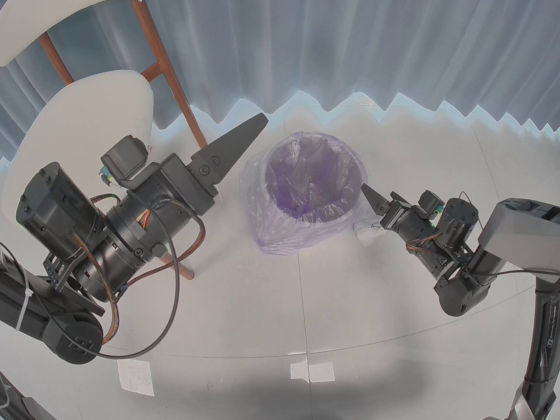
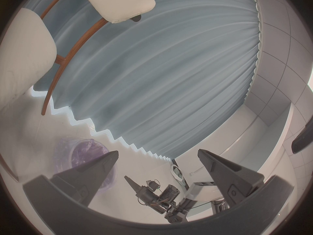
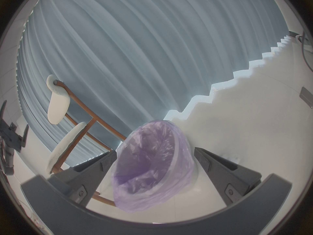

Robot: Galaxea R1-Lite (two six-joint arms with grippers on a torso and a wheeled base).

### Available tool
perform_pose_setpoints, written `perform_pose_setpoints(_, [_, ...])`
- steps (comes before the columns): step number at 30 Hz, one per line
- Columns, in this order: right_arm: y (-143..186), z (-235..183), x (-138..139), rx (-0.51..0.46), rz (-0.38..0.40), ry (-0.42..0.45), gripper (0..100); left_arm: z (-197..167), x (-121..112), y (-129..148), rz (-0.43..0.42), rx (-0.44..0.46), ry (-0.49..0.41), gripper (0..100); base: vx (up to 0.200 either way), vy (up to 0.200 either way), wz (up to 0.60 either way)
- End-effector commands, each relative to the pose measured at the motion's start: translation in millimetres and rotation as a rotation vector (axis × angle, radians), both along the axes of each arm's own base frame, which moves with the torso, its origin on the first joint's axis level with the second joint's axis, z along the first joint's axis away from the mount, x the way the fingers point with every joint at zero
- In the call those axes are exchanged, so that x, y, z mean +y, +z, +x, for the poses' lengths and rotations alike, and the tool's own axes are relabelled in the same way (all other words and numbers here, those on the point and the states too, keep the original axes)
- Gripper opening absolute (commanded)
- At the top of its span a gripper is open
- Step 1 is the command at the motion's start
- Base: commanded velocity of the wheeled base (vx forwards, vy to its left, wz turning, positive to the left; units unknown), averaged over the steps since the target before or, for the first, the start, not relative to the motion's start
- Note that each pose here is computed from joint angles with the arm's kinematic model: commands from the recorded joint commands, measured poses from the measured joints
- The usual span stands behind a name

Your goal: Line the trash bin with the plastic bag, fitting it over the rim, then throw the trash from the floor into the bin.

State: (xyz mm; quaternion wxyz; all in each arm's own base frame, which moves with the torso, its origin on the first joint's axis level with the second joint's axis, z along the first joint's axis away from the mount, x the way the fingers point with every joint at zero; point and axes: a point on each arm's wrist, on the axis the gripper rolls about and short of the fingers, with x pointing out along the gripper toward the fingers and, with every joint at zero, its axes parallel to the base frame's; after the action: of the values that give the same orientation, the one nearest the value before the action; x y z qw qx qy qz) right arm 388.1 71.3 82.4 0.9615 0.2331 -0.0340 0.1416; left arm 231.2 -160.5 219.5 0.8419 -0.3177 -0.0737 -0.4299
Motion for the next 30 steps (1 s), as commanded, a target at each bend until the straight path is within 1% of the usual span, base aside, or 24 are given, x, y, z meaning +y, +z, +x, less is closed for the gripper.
perform_pose_setpoints(1, [-28.8,36.6,-9.5,-0.031,-0.015,-0.003,100,-1.9,0.6,-3.8,0.021,0.001,-0.005,100,0.000,0.000,0.00])
perform_pose_setpoints(9, [-28.5,62.6,-20.6,-0.110,-0.013,-0.007,100,-2.3,1.9,-7.1,0.066,-0.029,0.023,100,0.000,0.000,0.00])
perform_pose_setpoints(10, [-29.3,63.3,-21.3,-0.110,-0.013,-0.009,100,-1.9,2.2,-7.9,0.068,-0.026,0.025,100,0.000,0.000,0.00])
perform_pose_setpoints(12, [-32.0,65.4,-25.3,-0.110,-0.013,-0.018,100,-1.2,6.7,-12.5,0.105,-0.034,0.047,100,0.000,0.000,0.00])
perform_pose_setpoints(14, [-32.7,65.5,-25.9,-0.108,-0.013,-0.019,100,-1.1,10.1,-13.1,0.123,-0.047,0.048,100,0.000,0.000,0.00])
perform_pose_setpoints(17, [-33.1,65.9,-27.3,-0.108,-0.014,-0.021,100,-4.7,11.4,-13.4,0.136,-0.058,0.014,100,0.200,0.000,0.00])
perform_pose_setpoints(20, [-35.3,66.3,-27.9,-0.102,-0.015,-0.022,100,-7.0,11.8,-17.3,0.151,-0.049,-0.010,100,0.200,0.000,0.00])
perform_pose_setpoints(23, [-36.8,66.9,-27.9,-0.101,-0.015,-0.022,100,-6.7,10.6,-17.3,0.150,-0.051,-0.011,100,0.200,0.000,0.00])
perform_pose_setpoints(28, [-40.4,69.8,-28.9,-0.092,-0.017,-0.016,100,-5.5,10.0,-11.4,0.137,-0.072,-0.003,100,0.000,0.000,0.00])
perform_pose_setpoints(30, [-40.7,73.0,-28.6,-0.103,-0.016,-0.016,100,-5.4,10.4,-11.8,0.138,-0.070,-0.002,100,0.000,0.000,0.00])
